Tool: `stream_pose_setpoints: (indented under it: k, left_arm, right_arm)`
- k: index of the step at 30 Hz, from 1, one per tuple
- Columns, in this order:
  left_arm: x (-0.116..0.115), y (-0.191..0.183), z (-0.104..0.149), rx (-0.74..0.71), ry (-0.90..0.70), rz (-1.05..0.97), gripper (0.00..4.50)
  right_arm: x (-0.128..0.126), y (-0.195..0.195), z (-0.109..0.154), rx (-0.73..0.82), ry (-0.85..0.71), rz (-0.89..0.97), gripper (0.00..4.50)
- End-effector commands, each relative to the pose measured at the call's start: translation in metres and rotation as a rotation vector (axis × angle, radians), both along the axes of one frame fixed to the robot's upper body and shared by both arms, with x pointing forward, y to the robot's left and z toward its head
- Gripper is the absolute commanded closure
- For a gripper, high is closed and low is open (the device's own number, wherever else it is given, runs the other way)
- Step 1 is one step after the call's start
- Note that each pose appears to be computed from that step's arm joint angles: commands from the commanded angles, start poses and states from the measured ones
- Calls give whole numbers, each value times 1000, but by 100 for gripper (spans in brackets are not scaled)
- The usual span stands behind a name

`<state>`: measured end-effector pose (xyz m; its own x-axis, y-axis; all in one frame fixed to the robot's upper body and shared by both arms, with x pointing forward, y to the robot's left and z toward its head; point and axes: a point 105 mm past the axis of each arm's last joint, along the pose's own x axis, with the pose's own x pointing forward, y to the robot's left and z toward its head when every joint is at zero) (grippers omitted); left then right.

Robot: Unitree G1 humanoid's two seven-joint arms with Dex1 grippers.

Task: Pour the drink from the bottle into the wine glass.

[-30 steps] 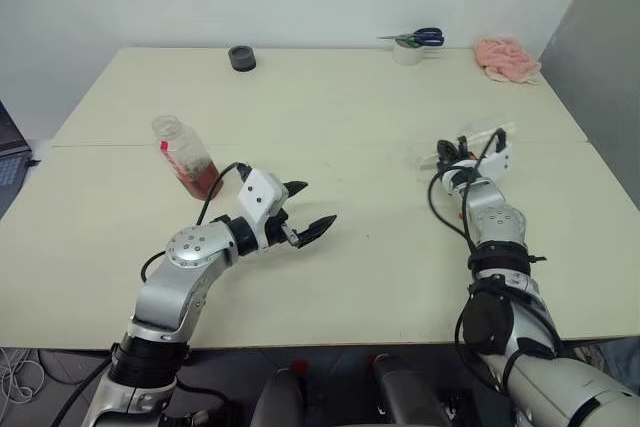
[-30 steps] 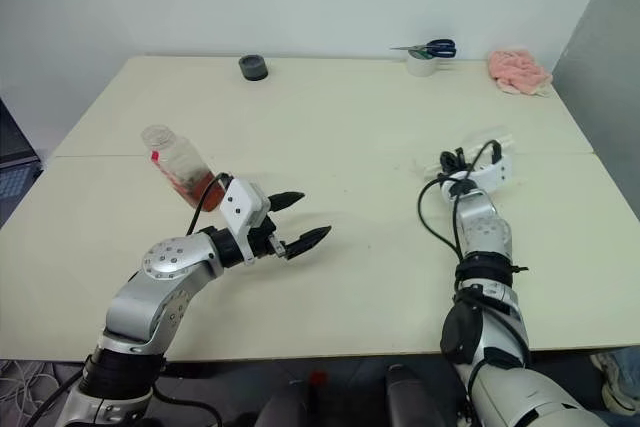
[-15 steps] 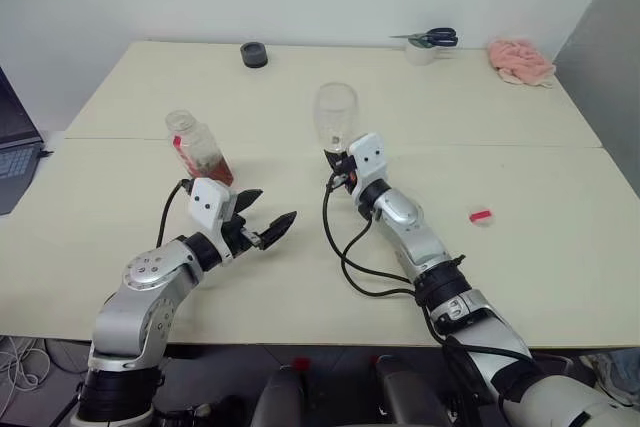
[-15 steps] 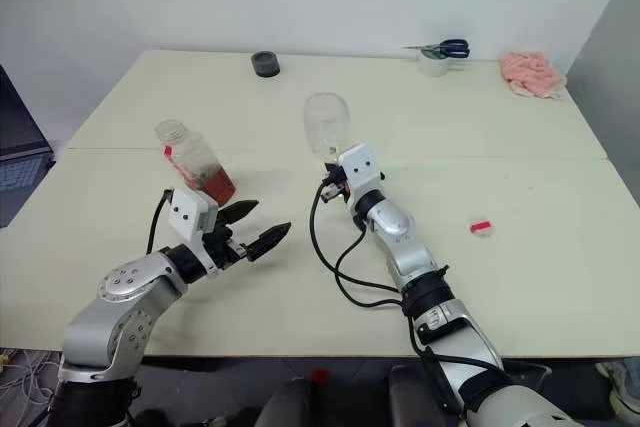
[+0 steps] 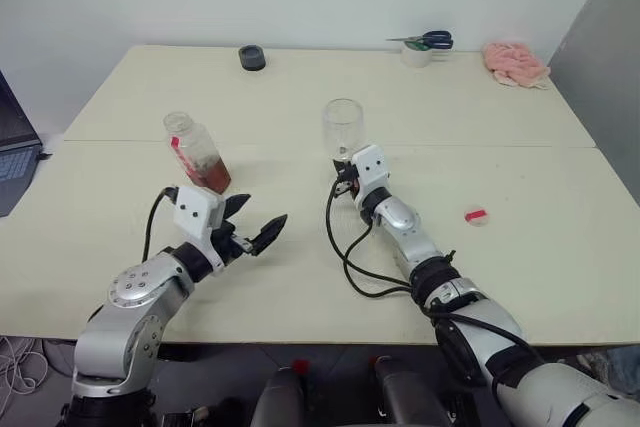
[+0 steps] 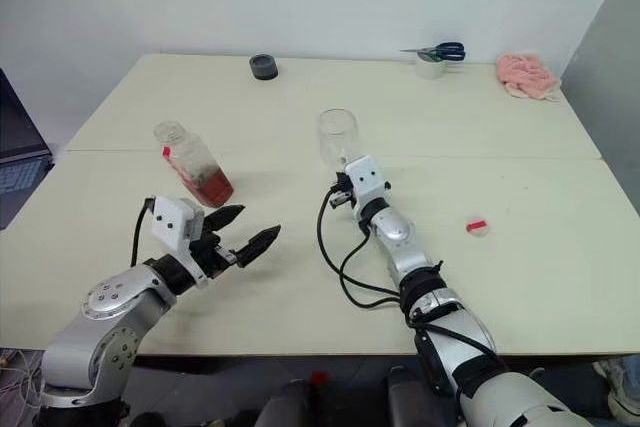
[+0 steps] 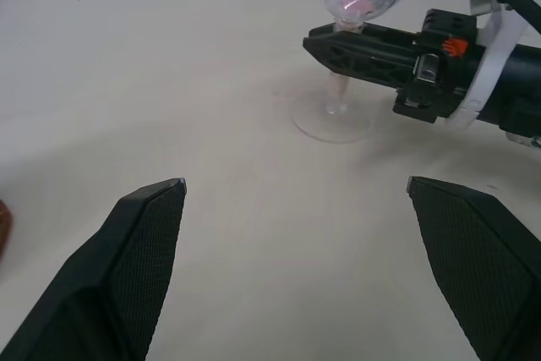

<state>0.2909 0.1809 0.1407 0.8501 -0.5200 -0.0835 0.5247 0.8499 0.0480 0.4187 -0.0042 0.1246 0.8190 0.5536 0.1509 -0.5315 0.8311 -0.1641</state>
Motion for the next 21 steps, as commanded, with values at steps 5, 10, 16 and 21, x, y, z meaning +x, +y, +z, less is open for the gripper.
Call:
stream_pose_setpoints:
  k: [5, 10, 16, 21]
  left_arm:
    - [-5, -2, 12, 8, -41, -8, 0]
    - [-4, 0, 6, 13, -29, 4, 0]
    - [-6, 21, -18, 1, 20, 85, 0]
    - [-14, 53, -27, -41, -7, 227, 0]
  right_arm:
    - [0, -3, -14, -18, 56, 5, 261]
    - [2, -6, -8, -12, 42, -3, 84]
    - [-7, -9, -2, -29, 0, 58, 2]
    - [-34, -29, 3, -79, 15, 182, 2]
